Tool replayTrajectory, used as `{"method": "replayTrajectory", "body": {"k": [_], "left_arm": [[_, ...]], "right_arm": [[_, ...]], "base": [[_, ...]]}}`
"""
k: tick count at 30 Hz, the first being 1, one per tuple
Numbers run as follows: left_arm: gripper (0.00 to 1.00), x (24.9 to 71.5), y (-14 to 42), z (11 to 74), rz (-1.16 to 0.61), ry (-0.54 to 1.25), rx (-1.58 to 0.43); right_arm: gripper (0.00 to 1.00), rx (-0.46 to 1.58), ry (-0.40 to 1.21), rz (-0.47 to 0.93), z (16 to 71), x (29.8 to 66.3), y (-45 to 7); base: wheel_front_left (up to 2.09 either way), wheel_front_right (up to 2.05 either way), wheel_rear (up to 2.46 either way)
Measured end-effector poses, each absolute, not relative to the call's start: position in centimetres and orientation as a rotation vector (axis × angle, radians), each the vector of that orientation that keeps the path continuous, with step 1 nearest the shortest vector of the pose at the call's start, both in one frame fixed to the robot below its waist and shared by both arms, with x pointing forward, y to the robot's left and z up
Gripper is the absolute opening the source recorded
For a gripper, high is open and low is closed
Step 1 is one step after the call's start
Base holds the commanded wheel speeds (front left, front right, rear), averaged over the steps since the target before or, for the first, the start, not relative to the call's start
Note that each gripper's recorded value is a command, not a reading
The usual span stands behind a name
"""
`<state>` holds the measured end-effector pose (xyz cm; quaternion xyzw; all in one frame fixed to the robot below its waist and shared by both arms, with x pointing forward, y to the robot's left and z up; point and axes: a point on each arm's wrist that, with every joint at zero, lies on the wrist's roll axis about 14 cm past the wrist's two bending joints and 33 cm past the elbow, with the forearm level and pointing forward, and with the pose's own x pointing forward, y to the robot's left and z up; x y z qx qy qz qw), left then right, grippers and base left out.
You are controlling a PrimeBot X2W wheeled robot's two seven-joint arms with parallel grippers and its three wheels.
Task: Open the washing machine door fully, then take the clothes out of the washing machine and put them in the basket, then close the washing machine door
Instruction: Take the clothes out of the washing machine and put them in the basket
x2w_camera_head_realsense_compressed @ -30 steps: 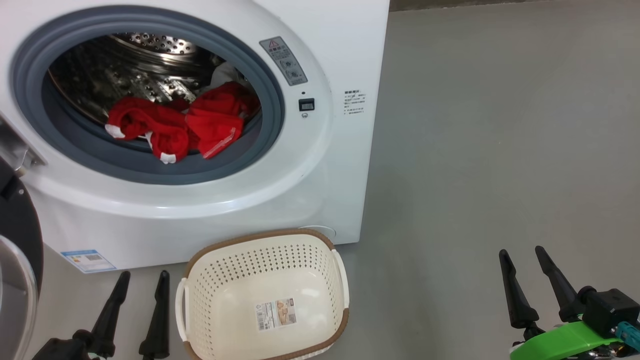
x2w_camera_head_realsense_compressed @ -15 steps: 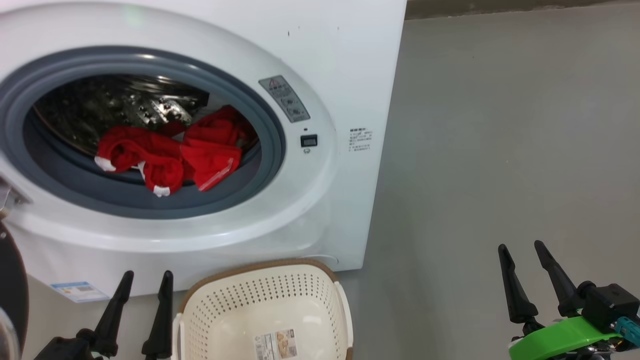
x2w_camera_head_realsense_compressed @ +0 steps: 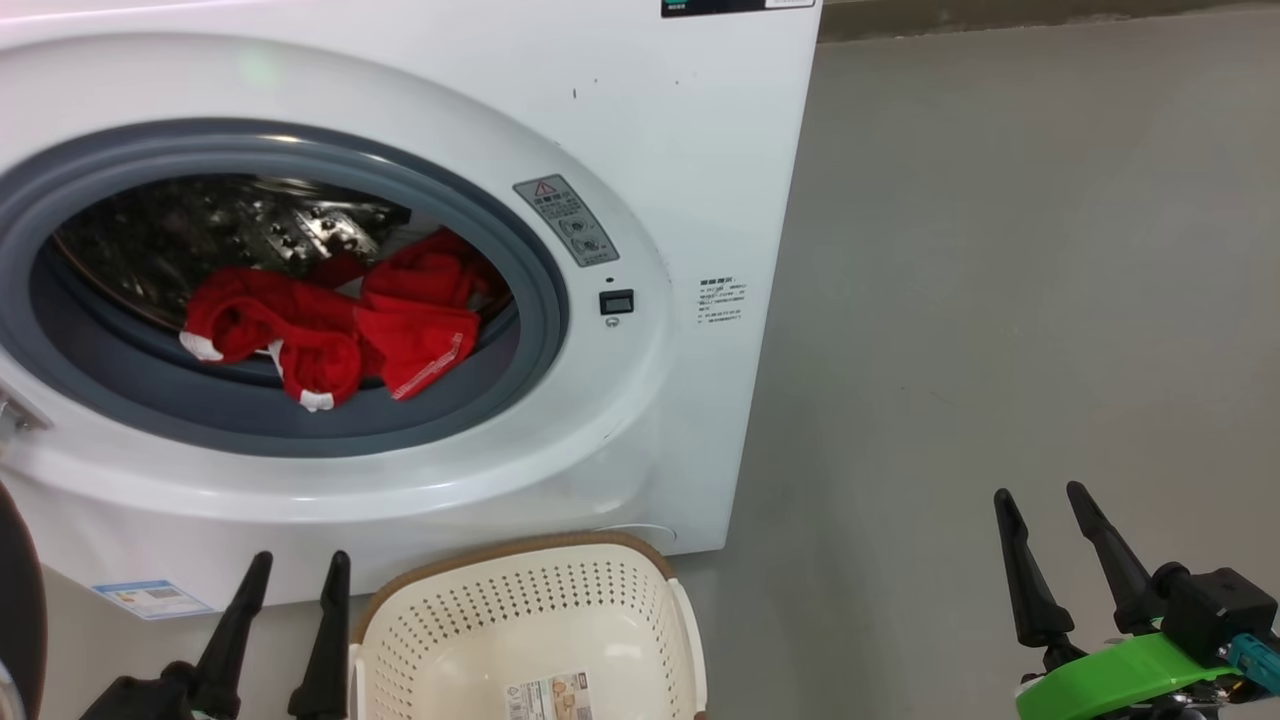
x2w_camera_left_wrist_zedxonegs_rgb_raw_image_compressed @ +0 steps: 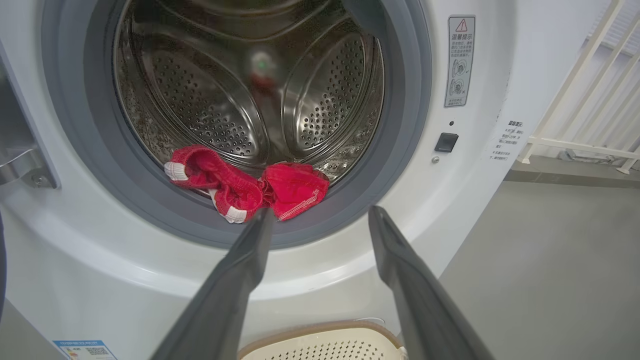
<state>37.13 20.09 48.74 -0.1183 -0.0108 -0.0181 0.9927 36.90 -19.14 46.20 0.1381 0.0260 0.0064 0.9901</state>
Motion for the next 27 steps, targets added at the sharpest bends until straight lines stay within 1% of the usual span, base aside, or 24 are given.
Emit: {"method": "replayTrajectory", "body": {"k": [4,7,9,17,27], "left_arm": [[1.0,37.6,19.8,47.8,-0.041,0.01,-0.237],[1.0,39.8,19.4,47.7,-0.049,0.01,-0.242],[1.0,42.4,18.6,47.4,-0.068,0.027,-0.244],[1.0,48.9,16.8,45.4,-0.125,0.115,-0.218],[1.0,56.3,16.8,42.6,-0.127,0.223,-0.167]], "right_arm": [[1.0,0.279,0.061,0.008,45.9,36.9,-19.2],[1.0,0.283,0.076,0.0,45.4,36.9,-19.3],[1.0,0.286,0.083,-0.009,45.0,37.3,-19.4],[1.0,0.301,0.09,-0.029,44.5,38.8,-19.5],[1.0,0.291,0.11,-0.094,43.3,40.0,-21.4]], "base": [[0.0,0.0,0.0],[0.0,0.0,0.0],[0.0,0.0,0.0],[0.0,0.0,0.0],[0.0,0.0,0.0]]}}
